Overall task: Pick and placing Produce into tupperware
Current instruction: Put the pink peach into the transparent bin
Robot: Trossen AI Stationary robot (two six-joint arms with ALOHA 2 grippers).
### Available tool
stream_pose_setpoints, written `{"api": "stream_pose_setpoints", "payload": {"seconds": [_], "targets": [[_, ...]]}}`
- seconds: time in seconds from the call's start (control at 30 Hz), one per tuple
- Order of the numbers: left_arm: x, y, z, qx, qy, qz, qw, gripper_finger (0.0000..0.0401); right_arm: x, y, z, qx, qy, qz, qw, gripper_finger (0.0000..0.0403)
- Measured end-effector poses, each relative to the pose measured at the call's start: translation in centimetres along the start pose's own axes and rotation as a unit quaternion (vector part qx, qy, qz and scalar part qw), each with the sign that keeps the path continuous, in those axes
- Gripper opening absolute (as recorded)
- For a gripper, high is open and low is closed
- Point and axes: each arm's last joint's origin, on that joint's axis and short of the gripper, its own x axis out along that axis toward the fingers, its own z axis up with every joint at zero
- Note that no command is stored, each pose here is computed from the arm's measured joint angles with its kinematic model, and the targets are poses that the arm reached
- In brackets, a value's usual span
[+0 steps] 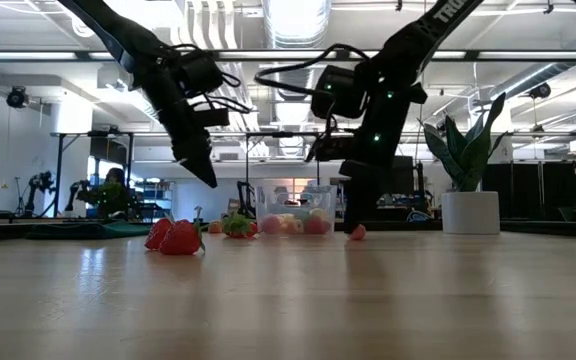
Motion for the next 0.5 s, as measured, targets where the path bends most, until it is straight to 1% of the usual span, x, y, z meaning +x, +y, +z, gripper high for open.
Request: {"api": "stream_pose_setpoints", "payload": {"seconds": [0.17, 0.37, 0.5], "targets": [[-0.03, 0.05, 0.06, 0.002, -0.001, 0.001, 1.000, 0.0246, 0.20, 0.02, -0.07, -0.001, 0.011, 0.000, 1.000, 0.0211], [-0.02, 0.11, 0.05, 0.020, -0.002, 0.002, 1.000, 0.0246, 0.48, 0.07, -0.66, -0.002, 0.020, 0.005, 1.000, 0.0164], [-0.03, 0.19, 0.04, 0.020, -0.002, 0.003, 1.000, 0.0246, 0.50, 0.12, -0.74, -0.002, 0.022, 0.012, 1.000, 0.0139]]}}
